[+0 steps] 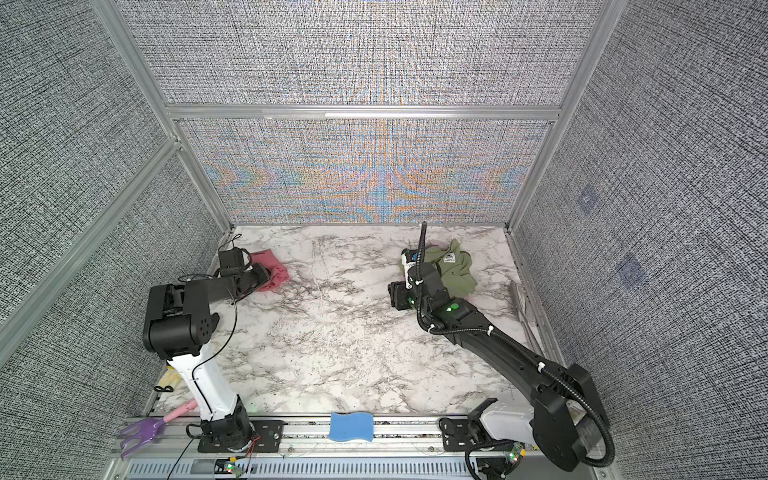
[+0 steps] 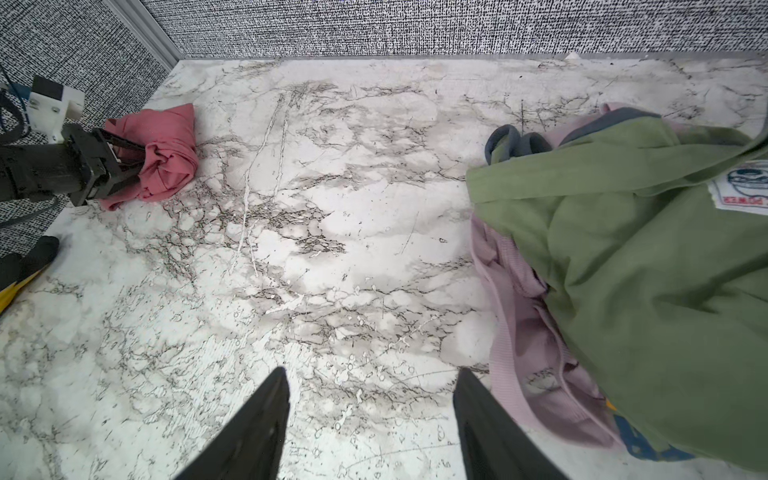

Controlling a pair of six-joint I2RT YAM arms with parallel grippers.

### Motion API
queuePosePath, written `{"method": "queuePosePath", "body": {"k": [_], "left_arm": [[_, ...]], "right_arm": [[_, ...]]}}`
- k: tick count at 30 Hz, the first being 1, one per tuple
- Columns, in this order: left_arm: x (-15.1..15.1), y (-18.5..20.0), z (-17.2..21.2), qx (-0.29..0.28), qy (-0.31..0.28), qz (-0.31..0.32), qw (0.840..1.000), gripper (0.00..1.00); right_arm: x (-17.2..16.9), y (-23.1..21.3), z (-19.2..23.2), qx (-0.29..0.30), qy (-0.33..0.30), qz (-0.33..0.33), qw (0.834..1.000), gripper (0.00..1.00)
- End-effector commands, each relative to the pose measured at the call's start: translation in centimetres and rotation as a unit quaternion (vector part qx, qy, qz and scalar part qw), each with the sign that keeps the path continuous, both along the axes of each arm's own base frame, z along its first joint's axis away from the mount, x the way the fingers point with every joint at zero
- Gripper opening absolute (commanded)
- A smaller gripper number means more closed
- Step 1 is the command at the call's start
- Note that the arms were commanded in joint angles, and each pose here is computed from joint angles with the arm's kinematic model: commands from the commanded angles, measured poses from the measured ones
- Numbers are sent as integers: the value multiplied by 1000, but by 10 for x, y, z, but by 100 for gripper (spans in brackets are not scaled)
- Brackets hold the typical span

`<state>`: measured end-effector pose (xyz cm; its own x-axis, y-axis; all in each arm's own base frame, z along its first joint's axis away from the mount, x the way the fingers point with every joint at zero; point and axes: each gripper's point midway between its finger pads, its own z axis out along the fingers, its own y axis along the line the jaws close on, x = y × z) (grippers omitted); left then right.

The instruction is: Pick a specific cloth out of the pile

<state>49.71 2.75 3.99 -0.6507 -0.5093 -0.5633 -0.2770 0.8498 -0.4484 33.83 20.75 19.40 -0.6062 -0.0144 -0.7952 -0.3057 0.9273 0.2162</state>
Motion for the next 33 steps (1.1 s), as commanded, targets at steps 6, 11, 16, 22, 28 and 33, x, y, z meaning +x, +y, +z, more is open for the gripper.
{"method": "queuePosePath", "body": {"k": [6, 11, 16, 22, 28, 33], "left_arm": [[-22, -26, 41, 7, -28, -44, 999, 43], [-47, -48, 82, 61, -57, -56, 995, 44], [-74, -69, 129, 131, -138, -66, 980, 45], [-102, -65, 163, 180, -239, -72, 952, 48], [-115, -50, 169, 230, -269, -49, 934, 56], [-119, -22, 152, 254, -251, 28, 934, 62]], "right_arm": [[9, -1, 22, 8, -28, -6, 1000, 65], [12, -22, 32, 3, -46, -29, 998, 65], [17, -66, 25, -15, -59, -84, 995, 65], [27, -132, 12, -42, -94, -182, 978, 65], [33, -195, -8, -80, -142, -271, 949, 68], [38, -227, -35, -115, -156, -306, 932, 72]]}}
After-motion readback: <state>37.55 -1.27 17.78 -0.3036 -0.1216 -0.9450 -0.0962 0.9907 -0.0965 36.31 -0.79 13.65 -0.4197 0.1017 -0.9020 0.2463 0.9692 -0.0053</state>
